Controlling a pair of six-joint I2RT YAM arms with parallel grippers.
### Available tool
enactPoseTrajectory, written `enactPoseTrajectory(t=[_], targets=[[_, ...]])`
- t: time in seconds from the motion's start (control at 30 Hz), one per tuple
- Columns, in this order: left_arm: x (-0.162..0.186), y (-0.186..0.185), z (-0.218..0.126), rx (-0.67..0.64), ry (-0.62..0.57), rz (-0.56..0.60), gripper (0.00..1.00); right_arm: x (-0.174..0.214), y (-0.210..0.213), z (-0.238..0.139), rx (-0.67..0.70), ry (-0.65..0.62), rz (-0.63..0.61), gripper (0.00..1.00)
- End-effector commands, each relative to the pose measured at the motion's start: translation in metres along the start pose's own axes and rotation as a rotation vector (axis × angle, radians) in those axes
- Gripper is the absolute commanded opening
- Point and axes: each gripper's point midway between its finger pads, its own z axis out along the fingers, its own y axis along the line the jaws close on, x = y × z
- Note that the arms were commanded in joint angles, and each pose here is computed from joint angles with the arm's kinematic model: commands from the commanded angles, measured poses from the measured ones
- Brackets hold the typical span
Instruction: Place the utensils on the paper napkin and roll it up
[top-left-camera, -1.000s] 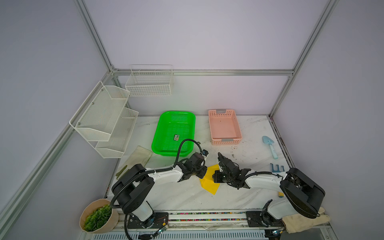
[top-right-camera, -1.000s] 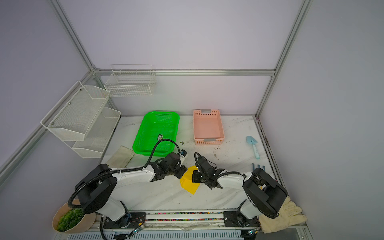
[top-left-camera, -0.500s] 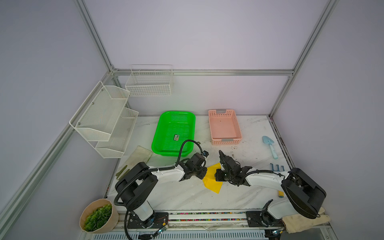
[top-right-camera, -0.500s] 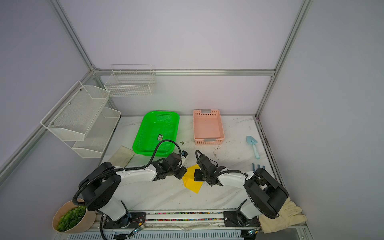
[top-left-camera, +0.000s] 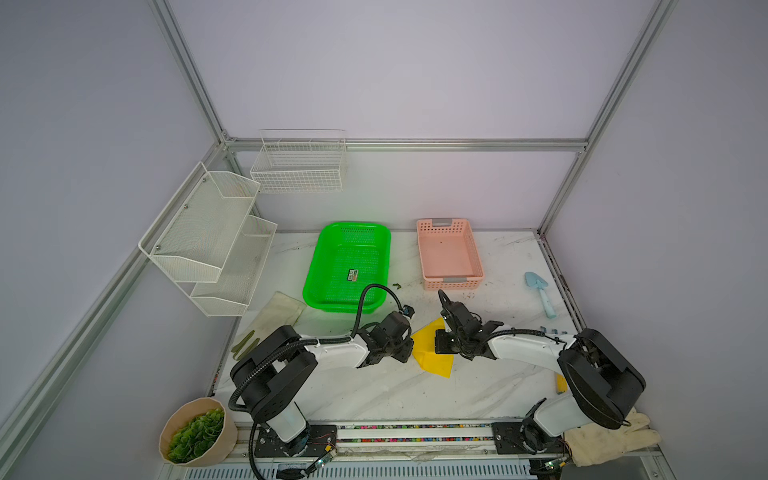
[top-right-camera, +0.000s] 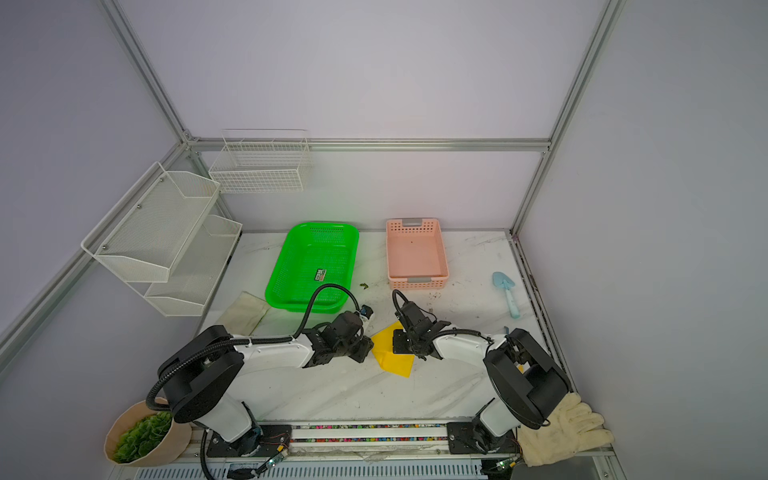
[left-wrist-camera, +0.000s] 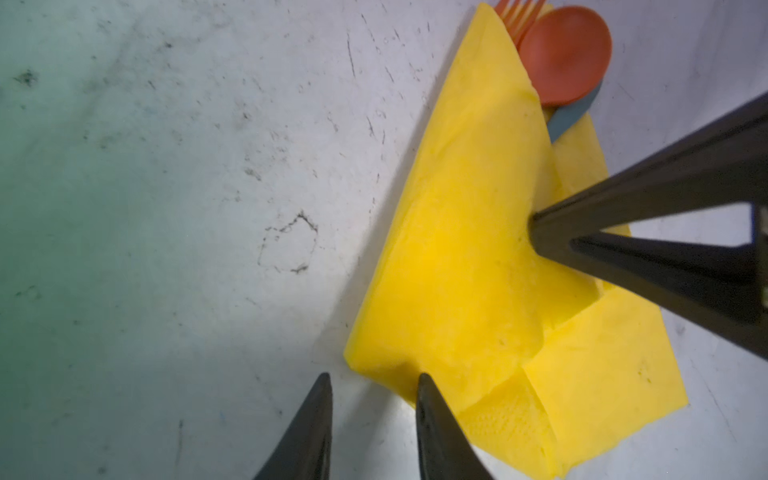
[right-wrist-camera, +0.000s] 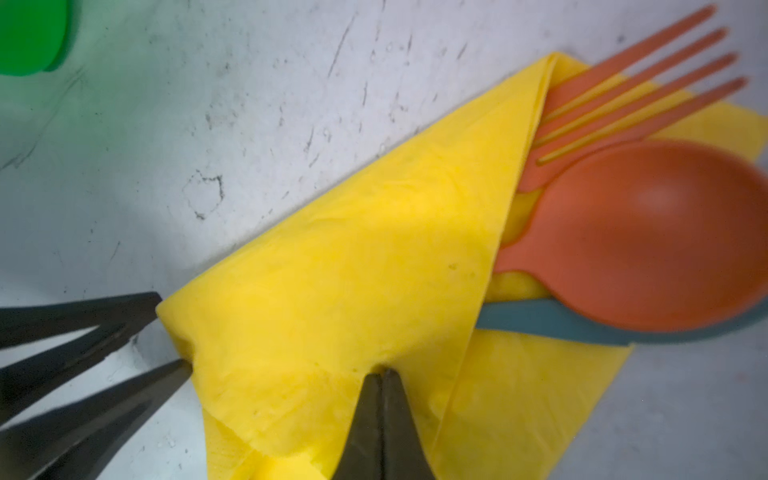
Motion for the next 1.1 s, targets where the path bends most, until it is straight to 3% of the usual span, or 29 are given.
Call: enactPoseTrajectory(t=[0.0,0.53,0.73,0.9,1.07], targets=[[0.001,-0.002,-0.003,0.007,-0.032,-0.027,0.34,0.003,-0.011,0.004,0.066,0.038,-0.030,0.00],[-0.001,-0.006,-0.001,-0.003,-0.035,-0.035,0.32,-0.013,0.008,-0.013,-0.004,-0.008,-0.041,0.08],[-0.018,-0.002,-0.034,-0.033,-0.093,-0.022,0.31,-0.005,0.000,-0.007,0.024,0.015,-0.048,0.08],[-0.057,-0.001,-0.077,-0.052,-0.200,0.023,0.32,0.005,-0.007,0.001,0.035,0.039,-0.055,0.08],[-0.082,0.000,-0.081,-0.049,-0.225,0.052,0.32,0.011,-0.013,0.004,0.054,0.051,-0.051,0.07]])
